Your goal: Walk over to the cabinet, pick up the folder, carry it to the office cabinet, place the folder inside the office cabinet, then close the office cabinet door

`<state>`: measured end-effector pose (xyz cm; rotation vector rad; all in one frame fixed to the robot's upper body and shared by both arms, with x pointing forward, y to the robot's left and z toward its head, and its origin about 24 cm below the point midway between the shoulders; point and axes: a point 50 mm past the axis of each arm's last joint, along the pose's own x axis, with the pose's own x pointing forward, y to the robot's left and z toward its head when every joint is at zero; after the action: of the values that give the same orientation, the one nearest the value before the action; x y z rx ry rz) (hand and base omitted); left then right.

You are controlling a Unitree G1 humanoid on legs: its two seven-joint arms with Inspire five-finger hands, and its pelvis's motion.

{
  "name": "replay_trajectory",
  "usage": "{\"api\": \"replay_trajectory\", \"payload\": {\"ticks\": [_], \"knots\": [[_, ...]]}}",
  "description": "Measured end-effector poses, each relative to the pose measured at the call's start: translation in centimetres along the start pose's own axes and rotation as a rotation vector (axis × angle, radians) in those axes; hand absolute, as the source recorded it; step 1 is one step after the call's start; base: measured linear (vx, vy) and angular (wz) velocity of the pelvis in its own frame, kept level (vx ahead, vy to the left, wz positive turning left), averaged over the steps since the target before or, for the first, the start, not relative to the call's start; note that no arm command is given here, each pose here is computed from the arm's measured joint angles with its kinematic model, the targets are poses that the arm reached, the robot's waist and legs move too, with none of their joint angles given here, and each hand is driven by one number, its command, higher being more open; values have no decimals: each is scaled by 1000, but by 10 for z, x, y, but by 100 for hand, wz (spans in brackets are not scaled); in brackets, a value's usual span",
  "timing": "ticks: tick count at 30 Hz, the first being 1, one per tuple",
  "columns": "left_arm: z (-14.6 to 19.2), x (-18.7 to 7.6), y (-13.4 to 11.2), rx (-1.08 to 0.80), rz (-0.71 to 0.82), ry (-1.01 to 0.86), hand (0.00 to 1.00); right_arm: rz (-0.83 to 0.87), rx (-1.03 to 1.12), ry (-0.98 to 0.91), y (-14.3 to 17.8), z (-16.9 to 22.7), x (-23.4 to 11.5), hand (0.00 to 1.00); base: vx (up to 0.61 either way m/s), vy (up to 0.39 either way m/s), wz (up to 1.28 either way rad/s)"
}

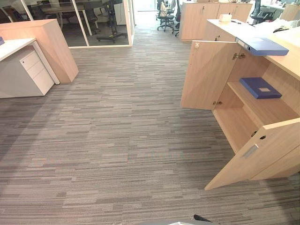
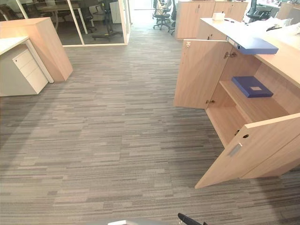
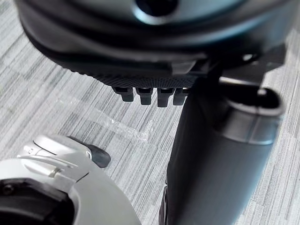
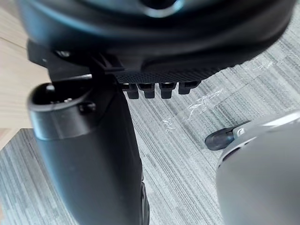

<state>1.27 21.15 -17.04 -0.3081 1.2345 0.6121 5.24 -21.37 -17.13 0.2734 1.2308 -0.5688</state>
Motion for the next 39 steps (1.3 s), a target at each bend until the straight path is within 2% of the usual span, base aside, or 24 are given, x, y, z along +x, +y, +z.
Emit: {"api": "replay_trajectory", "payload": {"ticks": [8,33,39], "knots": [[-1,0,0,-56,-33,9,100,90,0,-16,24,7,0,100,0,0,0],[7,1,-1,14,-10,-27,100,100,2,-19,28,8,0,100,-1,1,0],[17,1,-10,-96,0,-80,100,105,9,-84,32,24,-1,100,-75,29,-3]]}}
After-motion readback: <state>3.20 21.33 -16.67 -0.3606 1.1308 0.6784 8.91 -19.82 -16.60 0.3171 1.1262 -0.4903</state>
